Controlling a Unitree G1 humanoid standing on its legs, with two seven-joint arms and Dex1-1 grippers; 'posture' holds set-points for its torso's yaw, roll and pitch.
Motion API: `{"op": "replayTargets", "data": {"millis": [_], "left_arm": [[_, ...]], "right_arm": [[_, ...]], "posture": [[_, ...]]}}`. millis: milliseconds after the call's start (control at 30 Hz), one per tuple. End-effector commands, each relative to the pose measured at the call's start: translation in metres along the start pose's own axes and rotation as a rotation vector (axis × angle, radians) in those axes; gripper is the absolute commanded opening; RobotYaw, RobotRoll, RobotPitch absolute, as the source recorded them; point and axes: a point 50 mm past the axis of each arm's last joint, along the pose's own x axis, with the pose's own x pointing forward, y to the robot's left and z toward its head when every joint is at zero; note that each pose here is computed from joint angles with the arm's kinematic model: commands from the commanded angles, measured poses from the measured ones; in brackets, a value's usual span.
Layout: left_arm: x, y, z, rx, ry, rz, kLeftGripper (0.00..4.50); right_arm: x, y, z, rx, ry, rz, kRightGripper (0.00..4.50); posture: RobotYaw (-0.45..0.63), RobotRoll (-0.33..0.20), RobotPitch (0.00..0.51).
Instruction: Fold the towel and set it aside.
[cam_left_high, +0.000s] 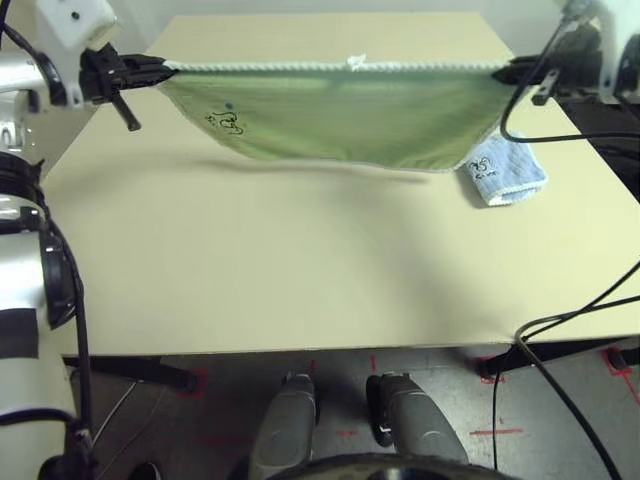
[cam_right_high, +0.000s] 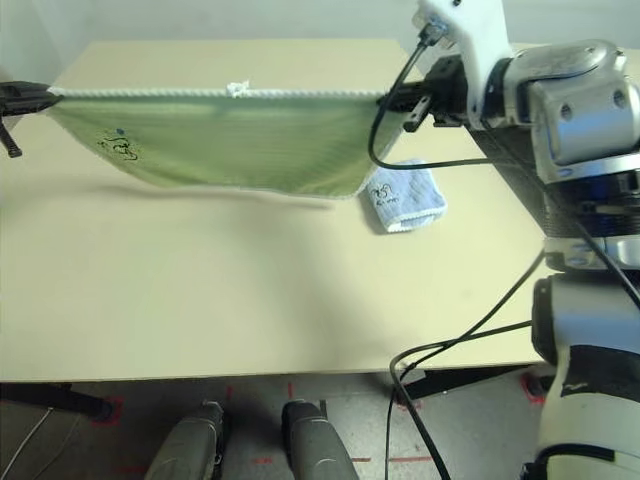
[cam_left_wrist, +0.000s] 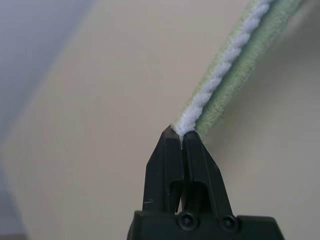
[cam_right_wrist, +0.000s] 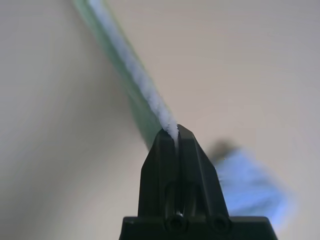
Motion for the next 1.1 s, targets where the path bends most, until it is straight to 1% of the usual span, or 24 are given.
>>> {"op": "replayTargets", "data": {"millis": [33,100,133,200,267,367,400,467,533,567,600,700,733,800,867,933,1000,1033,1100], "left_arm": [[-0.024,-0.019,-0.008,-0.214,0.071,-0.128,0.00],[-0.030,-0.036,-0.002,-0.330,0.093,-0.222,0.00],[-0.032,-0.042,0.003,-0.370,0.081,-0.258,0.00],[-0.033,-0.045,0.011,-0.424,0.035,-0.291,0.00],[-0.033,-0.043,0.012,-0.438,0.026,-0.288,0.00],[-0.024,-0.031,-0.008,-0.345,0.168,-0.215,0.00],[-0.019,-0.026,-0.013,-0.309,0.196,-0.189,0.00],[-0.008,-0.016,-0.018,-0.244,0.201,-0.110,0.00],[0.003,0.000,-0.021,-0.129,0.242,0.059,0.00],[0.006,0.009,-0.022,-0.033,0.304,0.182,0.00],[0.007,0.016,-0.021,0.037,0.335,0.278,0.00],[0.006,0.037,-0.002,0.124,0.268,0.555,0.00],[0.004,0.042,0.004,0.154,0.258,0.622,0.00],[0.003,0.046,0.010,0.210,0.253,0.691,0.00],[0.006,0.044,0.010,0.226,0.228,0.664,0.00],[0.011,0.039,0.004,0.217,0.216,0.609,0.00],[0.018,0.031,-0.013,0.210,0.233,0.540,0.00],[0.025,0.021,-0.029,0.212,0.265,0.463,0.00],[0.035,0.002,-0.056,0.206,0.294,0.344,0.00]], "right_arm": [[-0.023,0.012,-0.010,0.146,0.069,0.073,0.01],[-0.029,0.017,-0.013,0.176,0.107,0.130,0.01],[-0.031,0.017,-0.011,0.186,0.105,0.144,0.01],[-0.031,0.010,-0.003,0.194,0.057,0.131,0.01],[-0.027,-0.001,0.004,0.201,0.002,0.077,0.01],[-0.013,-0.034,-0.004,0.117,0.022,-0.142,0.01],[-0.009,-0.044,-0.006,0.085,0.015,-0.208,0.01],[-0.001,-0.058,-0.005,0.046,-0.016,-0.317,0.01],[0.003,-0.072,-0.002,-0.022,-0.038,-0.431,0.01],[0.004,-0.078,0.000,-0.069,-0.045,-0.497,0.01],[0.005,-0.082,0.003,-0.115,-0.054,-0.549,0.01],[0.002,-0.092,0.020,-0.213,-0.138,-0.712,0.01],[-0.001,-0.094,0.024,-0.254,-0.142,-0.763,0.01],[-0.004,-0.095,0.027,-0.341,-0.127,-0.814,0.01],[-0.002,-0.094,0.026,-0.339,-0.145,-0.787,0.01],[0.003,-0.092,0.020,-0.342,-0.140,-0.740,0.01],[0.015,-0.087,0.005,-0.380,-0.107,-0.675,0.01],[0.026,-0.080,-0.007,-0.379,-0.096,-0.620,0.01],[0.044,-0.064,-0.030,-0.375,-0.065,-0.523,0.01]], "posture": [[-0.01,0.000,0.096],[0.00,0.000,0.098],[0.00,0.000,0.098],[0.01,0.000,0.100],[0.01,0.000,0.100],[0.02,0.000,0.105],[0.02,0.000,0.105],[0.02,0.000,0.108],[0.01,0.000,0.111],[0.01,0.000,0.111],[0.01,0.000,0.111],[0.01,0.000,0.112],[0.01,0.000,0.112],[0.01,0.000,0.114],[0.01,0.000,0.117],[0.00,0.000,0.121],[-0.02,0.000,0.124],[-0.03,0.000,0.128],[-0.03,0.000,0.130]]}}
